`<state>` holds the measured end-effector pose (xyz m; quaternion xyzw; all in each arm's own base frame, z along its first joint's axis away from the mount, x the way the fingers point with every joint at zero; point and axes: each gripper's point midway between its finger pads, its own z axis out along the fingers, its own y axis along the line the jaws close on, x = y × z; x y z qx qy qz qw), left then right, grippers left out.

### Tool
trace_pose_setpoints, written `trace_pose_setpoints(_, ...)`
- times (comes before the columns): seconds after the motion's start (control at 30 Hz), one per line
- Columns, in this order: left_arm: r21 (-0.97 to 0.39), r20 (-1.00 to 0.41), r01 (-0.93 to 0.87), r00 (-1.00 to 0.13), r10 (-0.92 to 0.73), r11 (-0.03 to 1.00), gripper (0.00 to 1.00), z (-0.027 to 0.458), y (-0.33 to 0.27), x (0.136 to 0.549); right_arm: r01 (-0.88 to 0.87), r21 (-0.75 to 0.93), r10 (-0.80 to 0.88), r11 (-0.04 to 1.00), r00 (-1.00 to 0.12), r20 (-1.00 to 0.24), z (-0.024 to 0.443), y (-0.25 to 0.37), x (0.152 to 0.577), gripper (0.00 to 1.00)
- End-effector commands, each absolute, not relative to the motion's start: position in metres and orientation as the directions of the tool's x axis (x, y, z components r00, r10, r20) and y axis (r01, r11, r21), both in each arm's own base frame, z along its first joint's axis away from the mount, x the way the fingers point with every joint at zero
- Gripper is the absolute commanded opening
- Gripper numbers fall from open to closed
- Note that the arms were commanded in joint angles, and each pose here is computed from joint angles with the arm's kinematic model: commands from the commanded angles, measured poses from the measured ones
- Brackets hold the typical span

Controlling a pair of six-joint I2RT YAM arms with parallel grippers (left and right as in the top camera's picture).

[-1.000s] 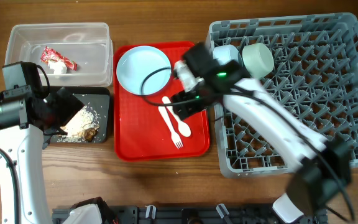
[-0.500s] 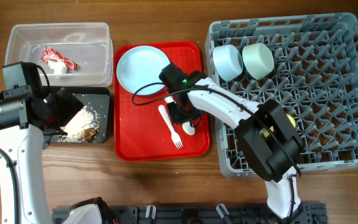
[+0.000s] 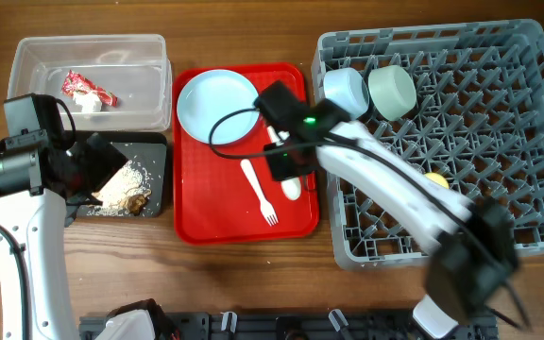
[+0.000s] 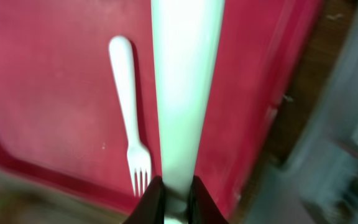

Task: Sort waste into correct bins and load items into the dishwasher rack
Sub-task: 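Carry the spoon right and drop it into the rack's left edge, then grasp the white fork on the red tray with the right gripper, then insert the fork upright beside the spoon in the rack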

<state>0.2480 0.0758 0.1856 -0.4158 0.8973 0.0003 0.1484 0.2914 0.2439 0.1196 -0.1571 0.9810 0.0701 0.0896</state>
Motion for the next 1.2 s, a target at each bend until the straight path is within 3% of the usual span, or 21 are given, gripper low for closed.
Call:
trace_pose_setpoints(0.0, -0.136, -0.272, -0.746, -0.605, -0.748, 0.652, 1.00, 0.189, 0.076, 0.248, -0.258, 0.007, -0.248, 0.966, -0.937, -0.247, 0.159, 0.189, 0.294, 0.04)
trace_pose_setpoints(0.17, -0.136, -0.272, -0.746, -0.605, -0.749, 0.652, 1.00, 0.189, 0.076, 0.248, -0.116, -0.088, -0.124, 0.989, -0.989, -0.083, 0.127, 0.123, 0.278, 0.04)
trace_pose_setpoints(0.27, -0.137, -0.272, -0.746, -0.604, -0.749, 0.652, 1.00, 0.189, 0.076, 0.248, -0.096, -0.087, -0.102, 0.992, -0.993, -0.065, 0.100, 0.118, 0.274, 0.06)
trace_pose_setpoints(0.37, -0.136, -0.272, -0.746, -0.605, -0.749, 0.652, 1.00, 0.189, 0.076, 0.248, -0.099, -0.082, -0.106, 0.992, -0.991, -0.079, 0.098, 0.119, 0.276, 0.30)
trace_pose_setpoints(0.43, -0.136, -0.272, -0.746, -0.605, -0.749, 0.652, 1.00, 0.189, 0.076, 0.248, -0.104, -0.079, -0.112, 0.991, -0.989, -0.098, 0.103, 0.120, 0.280, 0.37)
trace_pose_setpoints(0.57, -0.137, -0.272, -0.744, -0.607, -0.747, 0.654, 1.00, 0.189, 0.075, 0.249, -0.174, 0.066, -0.152, 0.983, -0.957, -0.248, 0.154, 0.158, 0.311, 0.43)
trace_pose_setpoints(0.6, -0.133, -0.276, -0.724, -0.629, -0.727, 0.677, 1.00, 0.189, 0.073, 0.250, -0.288, 0.167, -0.229, 0.943, -0.926, -0.300, 0.164, 0.188, 0.314, 0.51)
trace_pose_setpoints(0.63, -0.138, -0.277, -0.692, -0.660, -0.699, 0.708, 1.00, 0.189, 0.068, 0.252, -0.337, 0.220, -0.259, 0.916, -0.912, -0.319, 0.165, 0.208, 0.313, 0.57)
trace_pose_setpoints(0.8, -0.158, -0.232, -0.484, -0.829, -0.509, 0.860, 1.00, 0.180, 0.026, 0.265, -0.485, 0.227, -0.409, 0.844, -0.858, -0.311, 0.126, 0.282, 0.298, 0.63)
trace_pose_setpoints(0.97, -0.143, -0.196, -0.437, -0.867, -0.458, 0.888, 1.00, 0.170, 0.009, 0.268, -0.428, 0.170, -0.416, 0.888, -0.904, -0.100, 0.028, 0.303, 0.278, 0.59)
trace_pose_setpoints(1.07, -0.144, -0.196, -0.437, -0.867, -0.459, 0.888, 1.00, 0.170, 0.009, 0.268, -0.381, 0.098, -0.379, 0.919, -0.925, -0.032, -0.007, 0.294, 0.275, 0.55)
trace_pose_setpoints(1.17, -0.144, -0.196, -0.440, -0.865, -0.461, 0.886, 1.00, 0.170, 0.009, 0.269, -0.354, 0.065, -0.354, 0.933, -0.935, -0.009, -0.015, 0.287, 0.274, 0.27)
